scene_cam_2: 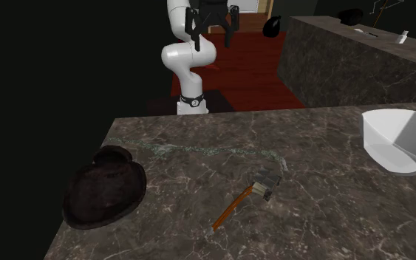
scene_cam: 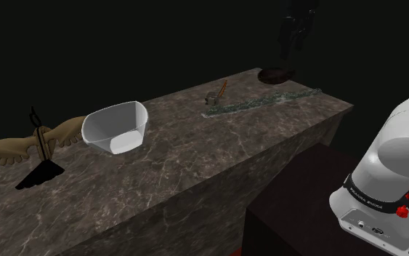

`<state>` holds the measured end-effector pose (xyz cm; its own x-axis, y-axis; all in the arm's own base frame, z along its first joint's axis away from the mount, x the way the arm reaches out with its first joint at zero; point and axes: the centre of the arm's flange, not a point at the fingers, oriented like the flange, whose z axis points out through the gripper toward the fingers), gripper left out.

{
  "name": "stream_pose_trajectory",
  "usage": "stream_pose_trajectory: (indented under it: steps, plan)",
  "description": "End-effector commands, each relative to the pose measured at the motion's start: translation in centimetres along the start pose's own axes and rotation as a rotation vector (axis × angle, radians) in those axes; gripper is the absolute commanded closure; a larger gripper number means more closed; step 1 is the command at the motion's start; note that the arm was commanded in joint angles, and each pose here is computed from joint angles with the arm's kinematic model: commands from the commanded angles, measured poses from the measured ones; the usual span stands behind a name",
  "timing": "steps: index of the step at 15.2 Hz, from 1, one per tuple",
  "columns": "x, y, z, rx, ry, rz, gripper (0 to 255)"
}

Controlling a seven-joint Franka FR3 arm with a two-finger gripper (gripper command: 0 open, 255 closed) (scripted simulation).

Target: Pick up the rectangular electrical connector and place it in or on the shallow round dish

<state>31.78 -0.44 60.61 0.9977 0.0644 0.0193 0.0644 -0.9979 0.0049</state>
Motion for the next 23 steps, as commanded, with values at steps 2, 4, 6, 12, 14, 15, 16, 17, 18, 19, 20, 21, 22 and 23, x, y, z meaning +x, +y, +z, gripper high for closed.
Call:
stream_pose_trajectory:
  steps: [2,4,6,12,14,15,16,17,18,19,20,21,22,23]
  plan:
    - [1.0,-0.4,0.7,-0.001,0.001,0.037,0]
    - [3.1,-1.1,2.1,-0.003,0.004,0.11,0]
    - [5.3,-1.7,3.5,-0.005,0.006,0.184,0]
    - [11.9,-2.4,7.6,-0.011,0.014,0.405,0]
    - [14.1,-2.3,9.0,-0.013,0.017,0.478,0]
    - [15.2,-2.2,9.7,-0.014,0.018,0.515,0]
    - [16.3,-2.0,10.4,-0.015,0.019,0.552,0]
    - [17.5,-1.8,11.0,-0.016,0.021,0.588,0]
    - [18.5,-1.6,11.7,-0.017,0.022,0.625,0]
    - [19.6,-1.3,12.4,-0.018,0.023,0.662,0]
    - [20.7,-1.0,13.1,-0.019,0.024,0.699,0]
    - [21.8,-0.6,13.7,-0.02,0.026,0.735,0]
    - [22.8,-0.2,14.4,-0.021,0.027,0.772,0]
    - [23.9,0.2,15.1,-0.022,0.028,0.809,0]
